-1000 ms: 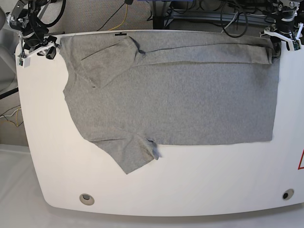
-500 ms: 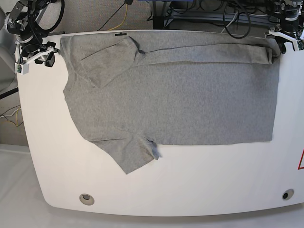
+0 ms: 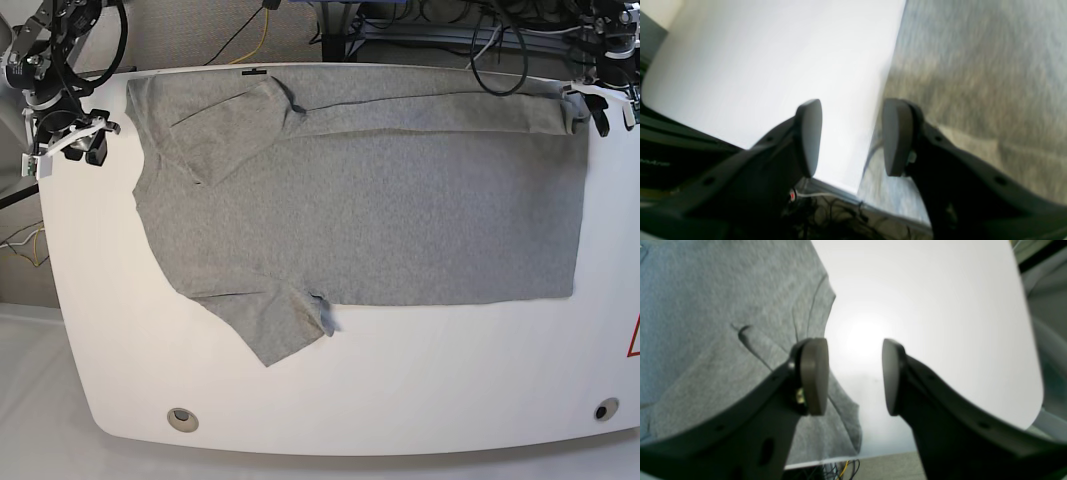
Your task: Fold the T-shirt properly
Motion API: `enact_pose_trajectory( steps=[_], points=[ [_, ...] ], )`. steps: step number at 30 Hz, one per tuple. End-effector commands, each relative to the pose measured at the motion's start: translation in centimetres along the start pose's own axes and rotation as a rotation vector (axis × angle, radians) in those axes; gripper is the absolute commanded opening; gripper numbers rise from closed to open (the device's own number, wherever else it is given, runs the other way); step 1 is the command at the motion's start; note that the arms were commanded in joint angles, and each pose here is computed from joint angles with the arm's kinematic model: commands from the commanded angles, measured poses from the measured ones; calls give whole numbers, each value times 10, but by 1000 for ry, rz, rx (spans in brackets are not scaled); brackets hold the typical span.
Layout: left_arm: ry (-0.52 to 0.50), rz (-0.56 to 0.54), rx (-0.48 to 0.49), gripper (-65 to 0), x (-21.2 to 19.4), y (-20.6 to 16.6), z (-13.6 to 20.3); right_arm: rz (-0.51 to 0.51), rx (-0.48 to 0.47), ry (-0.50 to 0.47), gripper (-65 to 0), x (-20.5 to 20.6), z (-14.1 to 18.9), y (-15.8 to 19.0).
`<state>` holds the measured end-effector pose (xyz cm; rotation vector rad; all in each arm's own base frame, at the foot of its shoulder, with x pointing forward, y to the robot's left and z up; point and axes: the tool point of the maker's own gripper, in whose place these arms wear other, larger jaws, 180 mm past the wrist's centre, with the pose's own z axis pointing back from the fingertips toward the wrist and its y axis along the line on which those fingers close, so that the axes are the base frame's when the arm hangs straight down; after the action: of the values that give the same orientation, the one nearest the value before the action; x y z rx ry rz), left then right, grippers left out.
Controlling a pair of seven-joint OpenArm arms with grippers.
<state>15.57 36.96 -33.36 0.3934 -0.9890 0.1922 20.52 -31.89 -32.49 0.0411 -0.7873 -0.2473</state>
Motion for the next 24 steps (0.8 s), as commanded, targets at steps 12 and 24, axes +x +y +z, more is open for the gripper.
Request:
enact_pose_trajectory(
  steps=[12, 24],
  points=[
    [-139, 4, -41, -375, 48, -19, -17, 80, 102, -78, -393, 40, -16, 41],
    [-191, -29, -100, -375, 80, -55, -40, 57, 181, -101, -393, 69, -33, 83]
  ],
)
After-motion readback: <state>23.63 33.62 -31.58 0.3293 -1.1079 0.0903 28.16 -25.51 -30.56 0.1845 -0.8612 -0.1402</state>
